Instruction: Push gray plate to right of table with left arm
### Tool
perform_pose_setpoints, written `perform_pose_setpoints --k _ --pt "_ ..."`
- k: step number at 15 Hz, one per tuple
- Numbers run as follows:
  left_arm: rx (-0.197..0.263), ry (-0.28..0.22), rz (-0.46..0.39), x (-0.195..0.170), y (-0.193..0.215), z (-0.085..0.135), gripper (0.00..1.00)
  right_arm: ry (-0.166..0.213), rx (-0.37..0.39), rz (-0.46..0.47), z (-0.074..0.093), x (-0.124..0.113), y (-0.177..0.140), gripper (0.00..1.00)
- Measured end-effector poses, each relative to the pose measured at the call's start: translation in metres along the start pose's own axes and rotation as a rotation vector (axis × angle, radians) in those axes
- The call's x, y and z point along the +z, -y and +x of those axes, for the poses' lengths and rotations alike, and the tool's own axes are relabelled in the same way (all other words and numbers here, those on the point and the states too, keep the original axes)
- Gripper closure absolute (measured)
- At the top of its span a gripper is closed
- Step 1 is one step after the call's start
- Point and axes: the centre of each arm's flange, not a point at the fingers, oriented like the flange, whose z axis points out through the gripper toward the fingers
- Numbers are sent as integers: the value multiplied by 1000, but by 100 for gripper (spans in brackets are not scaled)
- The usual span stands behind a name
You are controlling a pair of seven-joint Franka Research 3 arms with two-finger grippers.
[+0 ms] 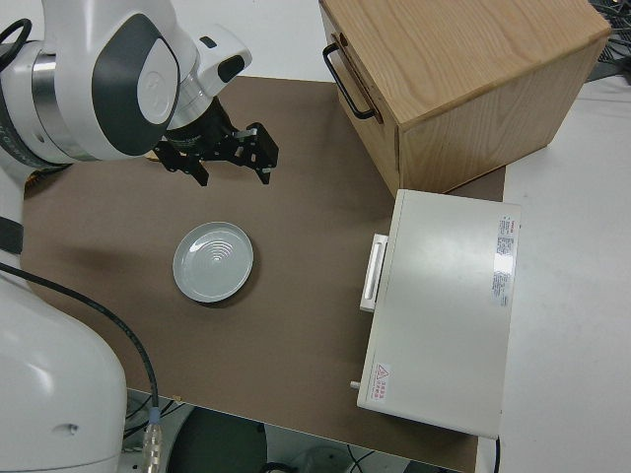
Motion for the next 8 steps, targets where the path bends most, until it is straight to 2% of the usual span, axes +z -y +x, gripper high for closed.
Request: perform_pose_setpoints --k 4,8 --pt "13 14 7 -56 33 0 0 0 0 0 0 0 0 0" --pt "21 33 80 -81 46 -2 0 0 0 0 0 0 0 0"
